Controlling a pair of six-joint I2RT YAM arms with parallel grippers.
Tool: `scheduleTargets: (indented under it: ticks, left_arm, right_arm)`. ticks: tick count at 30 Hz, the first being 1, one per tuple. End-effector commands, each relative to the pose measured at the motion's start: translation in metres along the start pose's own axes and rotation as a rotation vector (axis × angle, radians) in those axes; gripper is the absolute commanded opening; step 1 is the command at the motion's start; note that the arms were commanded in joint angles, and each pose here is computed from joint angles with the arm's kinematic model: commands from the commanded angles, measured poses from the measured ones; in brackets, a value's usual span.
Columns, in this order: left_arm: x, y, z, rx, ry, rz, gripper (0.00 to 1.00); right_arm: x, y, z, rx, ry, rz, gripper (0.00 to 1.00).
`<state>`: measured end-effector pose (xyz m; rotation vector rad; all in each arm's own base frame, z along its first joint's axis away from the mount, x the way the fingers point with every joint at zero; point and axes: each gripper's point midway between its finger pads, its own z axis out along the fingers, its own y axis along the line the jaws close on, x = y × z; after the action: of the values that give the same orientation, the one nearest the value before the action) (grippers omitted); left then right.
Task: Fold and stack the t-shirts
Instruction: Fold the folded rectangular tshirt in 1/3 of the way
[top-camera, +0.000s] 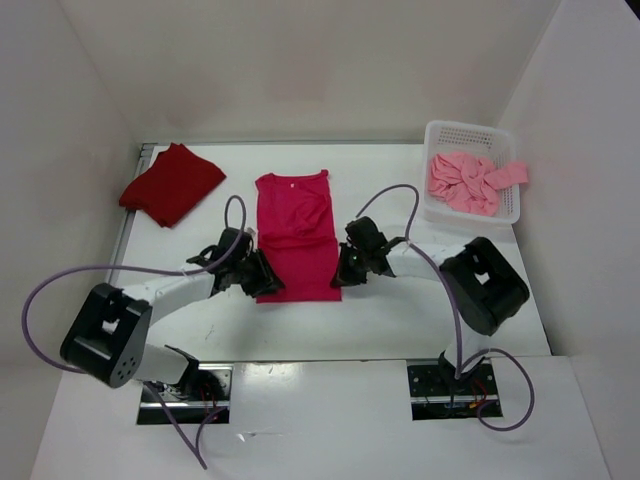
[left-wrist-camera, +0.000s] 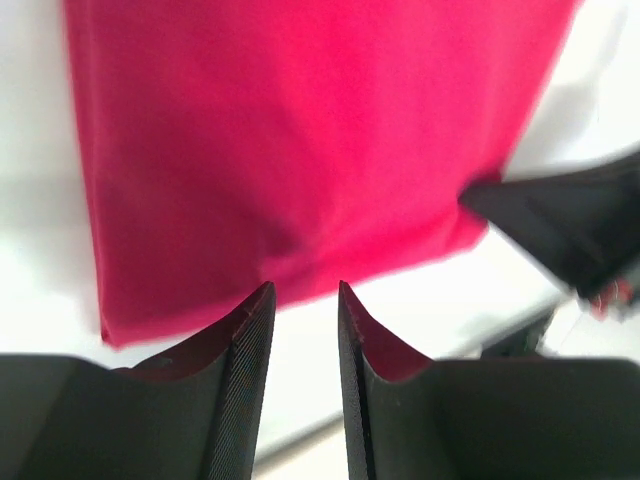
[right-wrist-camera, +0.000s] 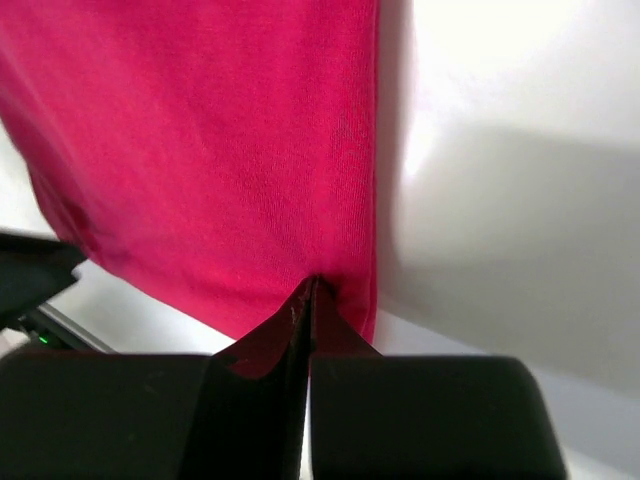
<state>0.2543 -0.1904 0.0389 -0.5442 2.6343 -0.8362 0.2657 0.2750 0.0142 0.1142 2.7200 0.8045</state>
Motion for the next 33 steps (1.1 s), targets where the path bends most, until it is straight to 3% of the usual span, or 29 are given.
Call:
scheduleTargets:
  ticks: [1,3,5,10,12,13,14,17,18,20,23,26,28,29,30,32,33]
  left_arm:
    - [0.025,-0.011,-0.018,0.020,0.032,-0.001,0.39]
    - [0.016,-0.005,-0.026,-0.037,-0.009,0.044,0.39]
    - [-0.016,-0.028,-0.040,-0.025,-0.108,0.109,0.39]
    - [-0.071,-0.064,-0.059,0.002,-0.218,0.101,0.32]
    - [-0.092,-0.098,-0.075,0.076,-0.271,0.196,0.32]
    - [-0.098,-0.108,-0.082,0.108,-0.285,0.235,0.26]
    - [-0.094,-0.132,-0.090,0.233,-0.248,0.297,0.29]
    - [-0.098,-0.148,-0.104,0.478,-0.221,0.312,0.28]
    - [-0.087,-0.129,-0.094,0.504,-0.163,0.281,0.28]
    - [-0.083,-0.131,-0.101,0.592,-0.178,0.332,0.28]
    - [-0.084,-0.110,-0.092,0.443,-0.176,0.392,0.32]
    - [-0.083,-0.092,-0.085,0.376,-0.166,0.360,0.25]
    - [-0.069,-0.096,-0.085,0.431,-0.106,0.302,0.20]
    - [-0.061,-0.094,-0.081,0.439,-0.079,0.281,0.11]
    - [-0.046,-0.083,-0.074,0.413,-0.028,0.247,0.08]
    - [-0.041,-0.067,-0.063,0.334,-0.040,0.210,0.06]
    - [-0.031,-0.050,-0.055,0.280,-0.012,0.157,0.00]
  right_arm:
    - [0.024,-0.029,-0.022,0.125,0.030,-0.003,0.00]
    - [0.019,-0.024,-0.032,0.135,0.022,-0.025,0.02]
    - [-0.004,-0.002,-0.043,0.103,-0.034,-0.057,0.05]
    - [-0.042,0.053,-0.047,-0.044,-0.091,-0.099,0.08]
    - [-0.047,0.081,-0.041,-0.142,-0.068,-0.124,0.08]
    - [-0.046,0.079,-0.027,-0.138,-0.044,-0.120,0.08]
    - [-0.054,0.089,-0.025,-0.163,-0.052,-0.127,0.08]
    - [-0.065,0.100,-0.013,-0.184,-0.047,-0.123,0.08]
    - [-0.068,0.102,-0.010,-0.185,-0.048,-0.123,0.08]
    - [-0.064,0.114,0.004,-0.195,-0.021,-0.141,0.08]
    - [-0.051,0.122,0.023,-0.197,0.032,-0.157,0.08]
    - [-0.051,0.126,0.038,-0.200,0.040,-0.146,0.08]
    - [-0.055,0.127,0.045,-0.203,0.037,-0.147,0.08]
    - [-0.059,0.125,0.052,-0.183,0.027,-0.144,0.08]
    - [-0.063,0.125,0.055,-0.176,0.018,-0.144,0.08]
    - [-0.070,0.124,0.060,-0.149,-0.001,-0.154,0.08]
    - [-0.073,0.124,0.063,-0.142,-0.010,-0.154,0.08]
